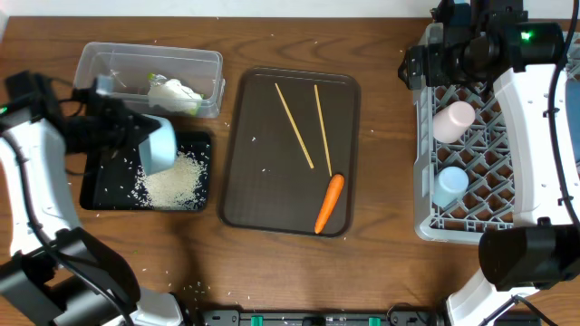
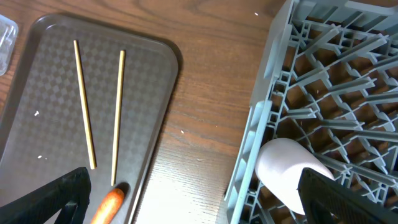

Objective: Sort waste into correct bins and load items into the dishwasher rack
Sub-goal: 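Tilt the small bowl to dump the mushroom onto the black tray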

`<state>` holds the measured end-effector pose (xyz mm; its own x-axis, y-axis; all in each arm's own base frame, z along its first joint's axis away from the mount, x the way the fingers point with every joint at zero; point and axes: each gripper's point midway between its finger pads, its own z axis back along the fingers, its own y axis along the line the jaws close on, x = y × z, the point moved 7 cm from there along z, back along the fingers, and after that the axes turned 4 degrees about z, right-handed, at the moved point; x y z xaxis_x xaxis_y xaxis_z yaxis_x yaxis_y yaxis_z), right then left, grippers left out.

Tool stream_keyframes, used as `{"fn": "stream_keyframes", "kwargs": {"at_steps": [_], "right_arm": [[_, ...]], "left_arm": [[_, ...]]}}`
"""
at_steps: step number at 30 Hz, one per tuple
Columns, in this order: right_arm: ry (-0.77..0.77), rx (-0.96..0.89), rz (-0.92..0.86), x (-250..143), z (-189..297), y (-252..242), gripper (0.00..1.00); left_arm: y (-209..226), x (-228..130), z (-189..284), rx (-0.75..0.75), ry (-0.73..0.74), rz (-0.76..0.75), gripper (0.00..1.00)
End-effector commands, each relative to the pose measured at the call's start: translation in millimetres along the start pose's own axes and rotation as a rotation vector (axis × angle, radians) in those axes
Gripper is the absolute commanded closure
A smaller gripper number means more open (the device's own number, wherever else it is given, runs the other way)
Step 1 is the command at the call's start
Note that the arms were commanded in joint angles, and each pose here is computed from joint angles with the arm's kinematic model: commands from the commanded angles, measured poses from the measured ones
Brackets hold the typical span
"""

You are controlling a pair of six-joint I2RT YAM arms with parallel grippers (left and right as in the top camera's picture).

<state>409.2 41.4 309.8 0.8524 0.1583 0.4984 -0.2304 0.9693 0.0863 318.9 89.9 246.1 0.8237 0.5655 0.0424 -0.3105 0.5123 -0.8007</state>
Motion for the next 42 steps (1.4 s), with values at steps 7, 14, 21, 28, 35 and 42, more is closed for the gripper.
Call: {"fn": "stream_keyframes", "kwargs": {"at_steps": [7,14,21,28,35,42], "right_arm": [[0.007,-0.003,0.010,-1.3,0.4,-0.9,0.01],[0.007,-0.003,0.010,-1.3,0.4,-0.9,0.01],[0.010,-0.003,0.009,-2.0,0.4,-0.8,0.01],[0.010,-0.003,0.010,-1.9,0.4,-0.8,0.01],[0.010,-0.003,0.011,-1.9,0.4,-0.9,0.01],[0.009,-0.004,0.021,-1.8,0.4,-0.9,0.01]], "left_arm": [[57.3,3.8,10.0,-0.250,-0.066,0.137,0.94],[69.6,11.6,4.9,-0.453,-0.095,0.105,0.94],[66.2,15.0,6.7,-0.513,-0.114,0.045,0.94],[61.6,14.4,8.9,-0.562,-0.147,-0.070,0.94],[76.4,-0.8,-4.1,-0.547,-0.162,-0.145,0.94],[91.5,-17.2,-17.4,-0.514,-0.133,-0.099,0.94]]}}
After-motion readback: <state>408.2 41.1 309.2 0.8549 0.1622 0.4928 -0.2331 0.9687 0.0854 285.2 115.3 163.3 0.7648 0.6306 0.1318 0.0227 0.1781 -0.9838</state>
